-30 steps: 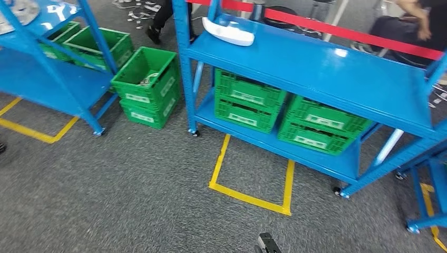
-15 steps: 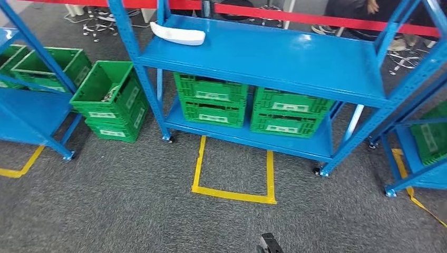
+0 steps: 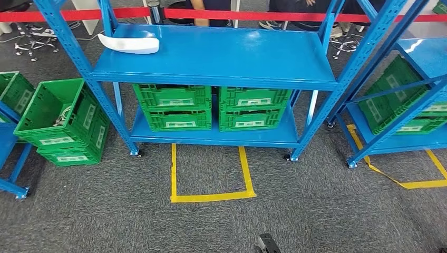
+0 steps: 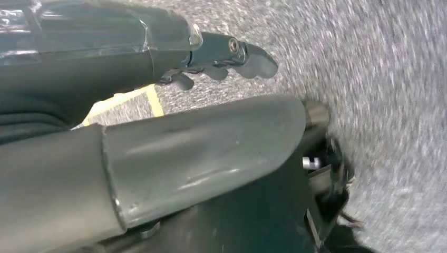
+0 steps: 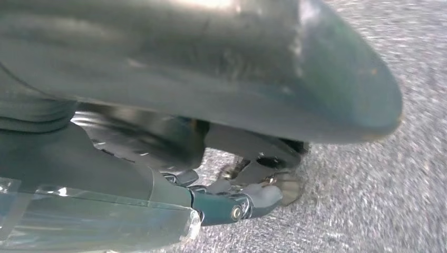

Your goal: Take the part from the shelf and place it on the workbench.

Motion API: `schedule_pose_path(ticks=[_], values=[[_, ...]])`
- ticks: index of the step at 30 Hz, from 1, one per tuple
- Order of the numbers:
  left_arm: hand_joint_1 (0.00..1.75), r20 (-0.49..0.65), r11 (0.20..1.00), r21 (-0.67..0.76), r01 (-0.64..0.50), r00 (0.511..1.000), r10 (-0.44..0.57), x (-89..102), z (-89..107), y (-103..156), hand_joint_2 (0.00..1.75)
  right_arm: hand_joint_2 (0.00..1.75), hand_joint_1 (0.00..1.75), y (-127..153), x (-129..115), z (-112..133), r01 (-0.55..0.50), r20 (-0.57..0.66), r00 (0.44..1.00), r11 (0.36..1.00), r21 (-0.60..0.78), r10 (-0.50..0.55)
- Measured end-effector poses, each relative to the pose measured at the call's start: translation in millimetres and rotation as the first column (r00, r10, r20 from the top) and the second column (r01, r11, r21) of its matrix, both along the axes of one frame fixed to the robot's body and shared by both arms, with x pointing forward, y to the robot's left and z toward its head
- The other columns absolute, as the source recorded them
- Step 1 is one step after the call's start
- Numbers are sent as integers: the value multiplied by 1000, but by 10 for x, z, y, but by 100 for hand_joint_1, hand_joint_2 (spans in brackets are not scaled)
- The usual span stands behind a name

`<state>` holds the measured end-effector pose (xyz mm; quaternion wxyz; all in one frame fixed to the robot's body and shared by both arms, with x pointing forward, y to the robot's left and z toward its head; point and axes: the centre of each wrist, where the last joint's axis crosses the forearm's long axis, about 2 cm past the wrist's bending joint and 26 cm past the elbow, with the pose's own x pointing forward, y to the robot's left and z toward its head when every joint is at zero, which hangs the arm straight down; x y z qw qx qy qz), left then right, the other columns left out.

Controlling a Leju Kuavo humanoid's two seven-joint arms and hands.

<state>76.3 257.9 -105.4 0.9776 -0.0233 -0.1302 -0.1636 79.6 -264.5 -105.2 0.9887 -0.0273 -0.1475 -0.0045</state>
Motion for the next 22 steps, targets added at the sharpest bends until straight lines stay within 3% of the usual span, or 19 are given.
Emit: schedule_pose_path(ticks=[15, 19, 21, 22], values=[[0, -4, 1000, 6, -1, 1000, 1, 35, 7, -7, 0, 0, 0, -14, -39, -8, -3, -3, 1000, 1000, 3, 3], [0, -9, 1000, 8, -2, 1000, 2, 34, 6, -5, 0, 175, 0, -14, -34, -7, -1, -3, 1000, 1000, 6, 1], [0, -9, 1000, 8, -4, 1000, 4, 34, 7, -6, 87, 175, 0, -14, -33, -7, 1, -2, 1000, 1000, 10, -1], [0, -10, 1000, 9, -5, 1000, 5, 34, 7, -7, 116, 175, 0, -14, -32, -7, 2, -2, 1000, 1000, 11, -2]])
